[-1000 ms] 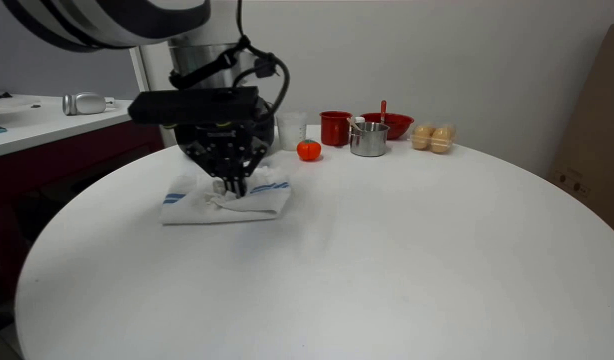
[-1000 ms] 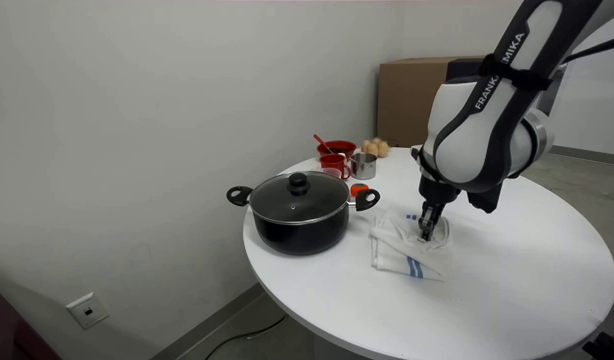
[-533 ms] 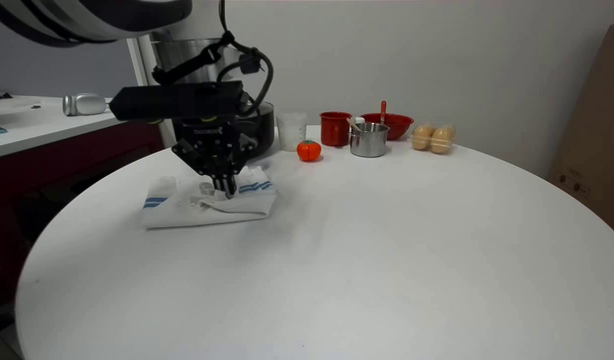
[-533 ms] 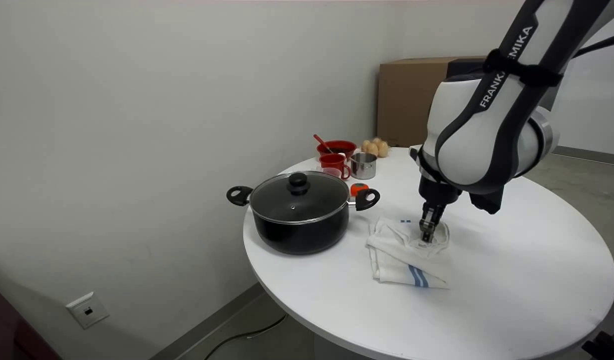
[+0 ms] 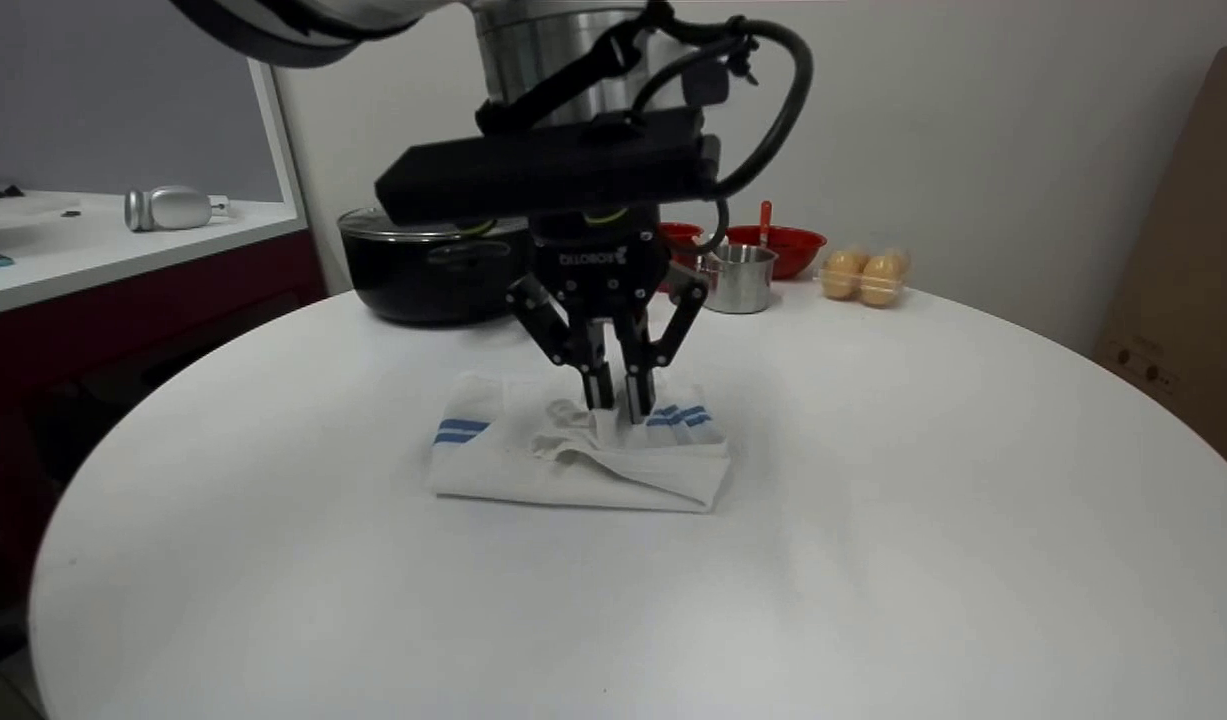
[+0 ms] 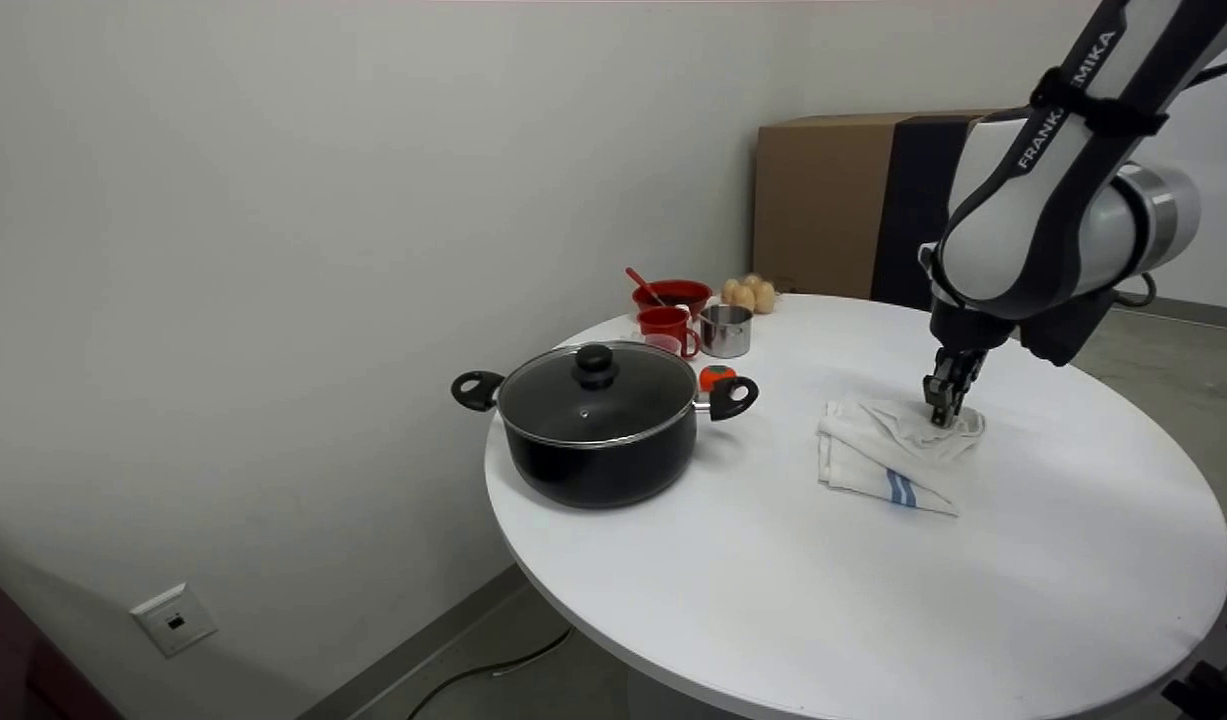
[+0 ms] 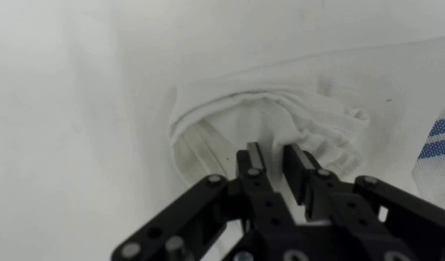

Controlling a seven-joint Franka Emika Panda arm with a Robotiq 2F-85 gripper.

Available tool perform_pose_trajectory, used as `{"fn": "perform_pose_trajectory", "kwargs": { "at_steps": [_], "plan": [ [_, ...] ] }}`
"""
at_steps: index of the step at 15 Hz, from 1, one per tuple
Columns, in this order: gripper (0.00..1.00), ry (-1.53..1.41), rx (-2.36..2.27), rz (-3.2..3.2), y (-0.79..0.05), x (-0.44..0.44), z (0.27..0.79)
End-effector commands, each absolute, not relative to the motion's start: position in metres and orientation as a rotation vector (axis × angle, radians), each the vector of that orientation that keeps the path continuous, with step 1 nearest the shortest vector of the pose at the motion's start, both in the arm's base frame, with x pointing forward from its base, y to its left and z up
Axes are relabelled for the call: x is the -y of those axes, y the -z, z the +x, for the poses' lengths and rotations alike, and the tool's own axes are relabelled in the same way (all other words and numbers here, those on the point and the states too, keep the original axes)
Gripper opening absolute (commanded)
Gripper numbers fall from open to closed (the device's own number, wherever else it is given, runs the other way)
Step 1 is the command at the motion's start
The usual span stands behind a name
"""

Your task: Use the towel to wipe the table

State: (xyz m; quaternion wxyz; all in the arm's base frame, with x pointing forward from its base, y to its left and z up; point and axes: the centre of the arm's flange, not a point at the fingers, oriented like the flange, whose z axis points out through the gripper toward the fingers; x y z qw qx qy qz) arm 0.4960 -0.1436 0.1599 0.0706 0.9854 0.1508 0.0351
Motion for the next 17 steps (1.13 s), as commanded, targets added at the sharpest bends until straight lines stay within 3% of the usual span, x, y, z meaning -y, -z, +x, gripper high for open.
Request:
{"fn": "perform_pose_trajectory", "kwargs": {
  "at_steps": [1,7,11,12,17],
  "plan": [
    [0.57,-0.033,-0.402,2.989,-0.191,0.15,0.483],
    [0.98,-0.026,-0.268,3.029,-0.289,0.153,0.465],
    [1.0,-0.072,-0.178,3.059,-0.361,0.145,0.453],
    [1.0,-0.053,-0.239,3.037,-0.324,0.155,0.471],
    [1.0,-0.077,-0.215,3.043,-0.354,0.148,0.457]
  ]
}}
